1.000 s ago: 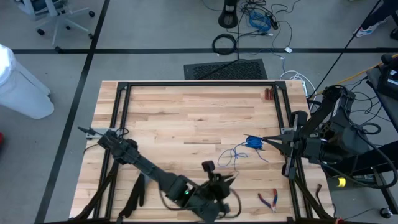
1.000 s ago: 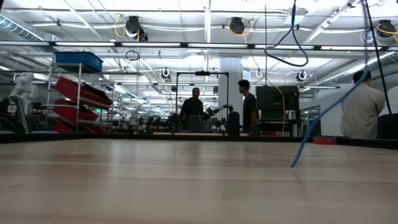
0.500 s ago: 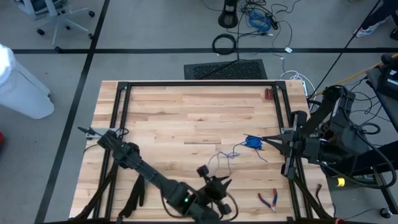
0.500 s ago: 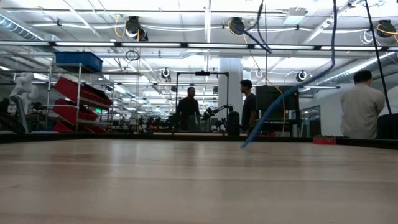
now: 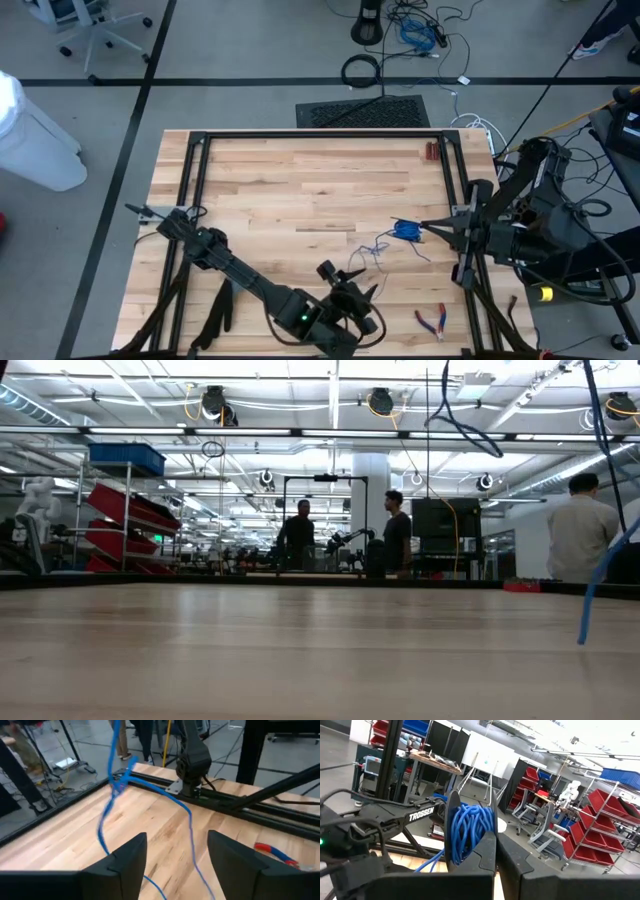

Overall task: Coil cords
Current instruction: Coil the blue wire onto the black spool

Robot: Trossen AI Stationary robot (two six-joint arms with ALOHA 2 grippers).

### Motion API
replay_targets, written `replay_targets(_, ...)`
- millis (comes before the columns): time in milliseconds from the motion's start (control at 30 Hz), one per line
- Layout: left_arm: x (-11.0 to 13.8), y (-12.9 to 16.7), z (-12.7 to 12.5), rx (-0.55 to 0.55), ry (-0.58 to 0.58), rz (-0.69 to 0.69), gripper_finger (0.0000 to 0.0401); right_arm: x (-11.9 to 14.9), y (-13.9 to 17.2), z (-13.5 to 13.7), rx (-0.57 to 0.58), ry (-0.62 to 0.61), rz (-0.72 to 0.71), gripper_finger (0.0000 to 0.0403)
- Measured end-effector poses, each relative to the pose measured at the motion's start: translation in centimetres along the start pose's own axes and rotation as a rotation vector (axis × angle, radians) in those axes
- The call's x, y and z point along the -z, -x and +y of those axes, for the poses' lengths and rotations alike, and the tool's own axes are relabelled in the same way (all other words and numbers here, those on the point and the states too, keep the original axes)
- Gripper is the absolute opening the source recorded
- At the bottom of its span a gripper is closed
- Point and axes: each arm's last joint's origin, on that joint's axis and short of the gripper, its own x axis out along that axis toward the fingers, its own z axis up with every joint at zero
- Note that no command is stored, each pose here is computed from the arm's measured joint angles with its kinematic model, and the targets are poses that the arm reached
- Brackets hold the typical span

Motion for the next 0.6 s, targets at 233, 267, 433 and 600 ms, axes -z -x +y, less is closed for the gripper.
replay_targets(233, 0.1, -1.5, -1.0, 0.081, 0.045, -0.013, 0.0219, 0.0, 0.0, 0.0, -0.001, 0.001, -0.001, 0.0000)
replay_targets(267, 0.1, -1.9, -0.9, 0.076, 0.035, -0.014, 0.0219, 0.0, 0.0, 0.0, -0.001, 0.000, -0.001, 0.0000)
replay_targets(433, 0.5, -3.4, -0.7, 0.050, 0.028, -0.011, 0.0219, 0.0, -0.1, 0.1, 0.000, 0.002, 0.000, 0.0000)
replay_targets(600, 0.4, -3.6, -0.5, 0.044, -0.036, -0.013, 0.0177, 0.0, -0.1, 0.1, 0.000, 0.009, 0.000, 0.0000)
